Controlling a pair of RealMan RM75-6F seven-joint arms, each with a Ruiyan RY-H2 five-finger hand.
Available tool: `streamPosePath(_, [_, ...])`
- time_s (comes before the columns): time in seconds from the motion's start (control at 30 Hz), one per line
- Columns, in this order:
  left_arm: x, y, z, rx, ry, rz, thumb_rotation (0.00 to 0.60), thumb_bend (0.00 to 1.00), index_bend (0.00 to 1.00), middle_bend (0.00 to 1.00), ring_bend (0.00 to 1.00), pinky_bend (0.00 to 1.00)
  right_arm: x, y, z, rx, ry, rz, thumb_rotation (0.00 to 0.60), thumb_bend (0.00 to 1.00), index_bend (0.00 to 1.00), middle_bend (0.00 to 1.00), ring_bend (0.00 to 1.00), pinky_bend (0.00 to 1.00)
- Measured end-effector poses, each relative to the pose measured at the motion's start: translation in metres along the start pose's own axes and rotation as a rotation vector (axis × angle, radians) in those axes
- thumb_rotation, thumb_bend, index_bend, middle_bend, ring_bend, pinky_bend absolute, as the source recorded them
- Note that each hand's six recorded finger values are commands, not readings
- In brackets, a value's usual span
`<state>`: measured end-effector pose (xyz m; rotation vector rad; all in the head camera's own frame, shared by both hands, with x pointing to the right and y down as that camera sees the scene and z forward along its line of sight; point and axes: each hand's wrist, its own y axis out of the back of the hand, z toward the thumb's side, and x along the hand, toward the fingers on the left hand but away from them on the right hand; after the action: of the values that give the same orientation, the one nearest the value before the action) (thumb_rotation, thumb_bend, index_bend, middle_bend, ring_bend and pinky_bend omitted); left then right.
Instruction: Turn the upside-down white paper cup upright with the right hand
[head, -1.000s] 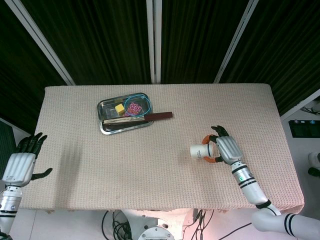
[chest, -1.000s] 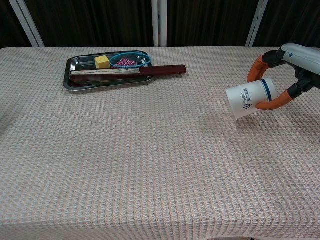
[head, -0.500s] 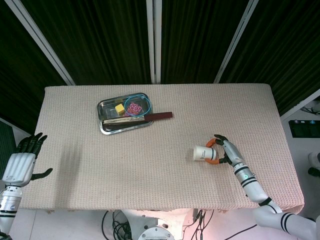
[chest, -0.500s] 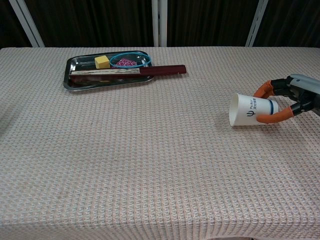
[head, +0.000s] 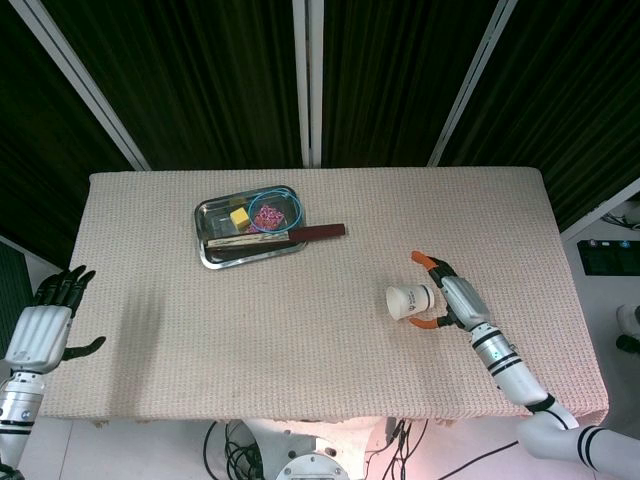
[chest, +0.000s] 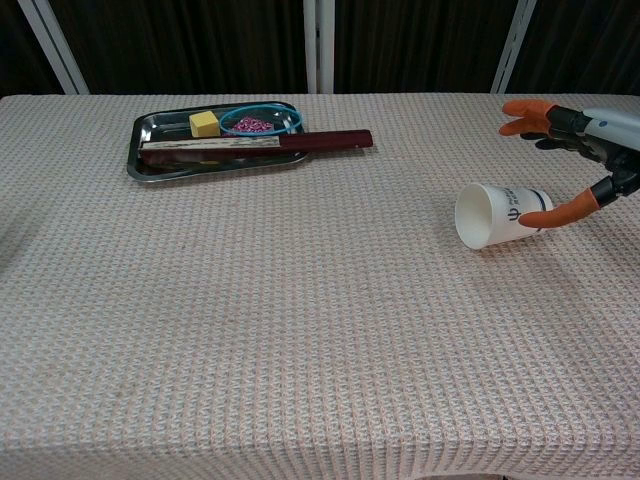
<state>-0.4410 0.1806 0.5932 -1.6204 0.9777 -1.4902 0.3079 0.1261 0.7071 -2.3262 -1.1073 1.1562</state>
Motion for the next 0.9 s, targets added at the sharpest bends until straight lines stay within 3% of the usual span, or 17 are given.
streamPosePath(0.27, [0.0,0.0,-0.001,-0.009,0.006,-0.003,0.6,0.16,0.0,0.0,0.0,0.07,-0.008,0.001,0.027,0.438,0.042,0.077,0.6,0.0,0.0,0.12,0.0,0.0])
streamPosePath(0.4, [0.0,0.0,-0.002,-0.013,0.008,-0.004,0.6,0.16,0.0,0.0,0.0,0.07,-0.012,-0.002,0.036,0.669,0.022,0.117,0.6,0.0,0.0,0.13,0.0,0.0])
streamPosePath(0.5, [-0.001,0.0,-0.002,-0.013,0.008,-0.004,0.6,0.16,0.0,0.0,0.0,0.07,-0.015,-0.006,0.04,0.768,-0.013,0.143,0.6,0.0,0.02,0.16,0.0,0.0])
streamPosePath(0.7, [-0.001,0.0,-0.002,-0.012,0.008,-0.005,0.6,0.16,0.0,0.0,0.0,0.07,-0.021,-0.022,0.047,0.797,-0.055,0.203,0.6,0.02,0.1,0.22,0.0,0.0])
streamPosePath(0.9, [-0.001,0.0,-0.002,-0.015,0.01,-0.006,0.6,0.16,0.0,0.0,0.0,0.07,-0.023,-0.029,0.048,0.791,-0.054,0.206,0.6,0.03,0.16,0.26,0.0,0.0])
